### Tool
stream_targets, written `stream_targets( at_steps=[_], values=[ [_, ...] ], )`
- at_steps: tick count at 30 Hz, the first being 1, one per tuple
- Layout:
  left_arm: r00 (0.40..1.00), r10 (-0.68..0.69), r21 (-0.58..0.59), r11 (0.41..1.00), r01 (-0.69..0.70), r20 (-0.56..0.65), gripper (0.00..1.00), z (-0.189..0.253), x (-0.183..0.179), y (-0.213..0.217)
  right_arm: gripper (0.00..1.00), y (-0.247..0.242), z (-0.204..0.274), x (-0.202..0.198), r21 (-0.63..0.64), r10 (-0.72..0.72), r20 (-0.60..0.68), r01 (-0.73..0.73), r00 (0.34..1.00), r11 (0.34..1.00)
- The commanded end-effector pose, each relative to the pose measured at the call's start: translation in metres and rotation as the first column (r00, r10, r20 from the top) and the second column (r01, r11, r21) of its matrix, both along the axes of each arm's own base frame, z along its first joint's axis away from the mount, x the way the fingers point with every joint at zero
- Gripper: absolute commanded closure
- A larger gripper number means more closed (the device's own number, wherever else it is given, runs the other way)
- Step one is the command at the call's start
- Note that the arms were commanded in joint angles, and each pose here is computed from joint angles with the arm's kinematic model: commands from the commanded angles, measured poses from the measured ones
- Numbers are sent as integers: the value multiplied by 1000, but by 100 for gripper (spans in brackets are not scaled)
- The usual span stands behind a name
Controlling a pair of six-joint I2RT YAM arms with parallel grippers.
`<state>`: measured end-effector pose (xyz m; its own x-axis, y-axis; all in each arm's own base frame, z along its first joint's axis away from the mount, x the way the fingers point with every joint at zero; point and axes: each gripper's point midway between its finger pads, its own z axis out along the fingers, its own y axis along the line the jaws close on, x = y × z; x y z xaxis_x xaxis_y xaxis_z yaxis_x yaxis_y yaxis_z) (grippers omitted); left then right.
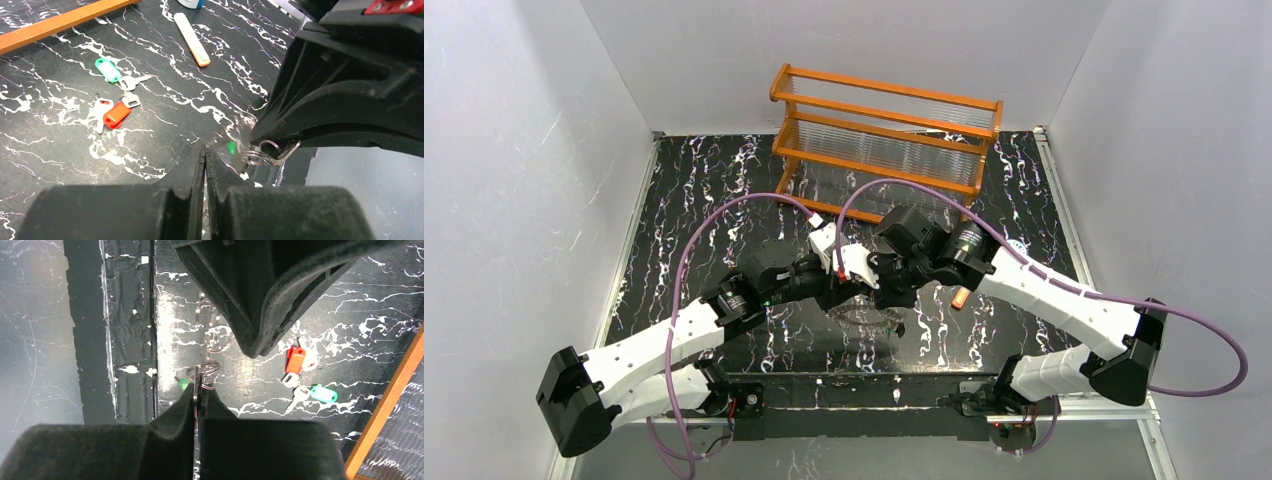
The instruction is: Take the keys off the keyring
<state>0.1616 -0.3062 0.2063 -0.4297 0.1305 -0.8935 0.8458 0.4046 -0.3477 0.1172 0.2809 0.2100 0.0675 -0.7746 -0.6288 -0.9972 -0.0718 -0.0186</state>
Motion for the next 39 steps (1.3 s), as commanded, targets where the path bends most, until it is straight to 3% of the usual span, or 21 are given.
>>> stream_targets(
  at_steps=[1,7,11,18,24,34,39],
  values=[
    [999,-16,-34,999,17,51,100,17,-4,-2,99,11,20,2,67,-35,-5,35,999,997],
    [998,-3,-64,998,7,67,100,15,-3,-1,99,10,4,11,-11,-160,-45,159,986,987],
    [990,101,-36,994,-98,96,84,10,11,13,99,6,-10,12,-77,-238,-85,232,967,970],
    [955,277,22,960,-281,106,72,-9,29,42,99,14,-23,20,-85,-367,-131,358,921,930],
    [969,235,-11,972,-235,70,67,-15,17,40,99,23,-34,21,-66,-419,-178,414,890,908],
    [983,171,-103,981,-164,63,63,-8,3,32,99,13,-55,31,-125,-503,-143,489,852,863],
    [980,164,-81,984,-156,114,60,-3,4,36,99,11,-56,43,-125,-603,-178,590,777,797]
  ],
)
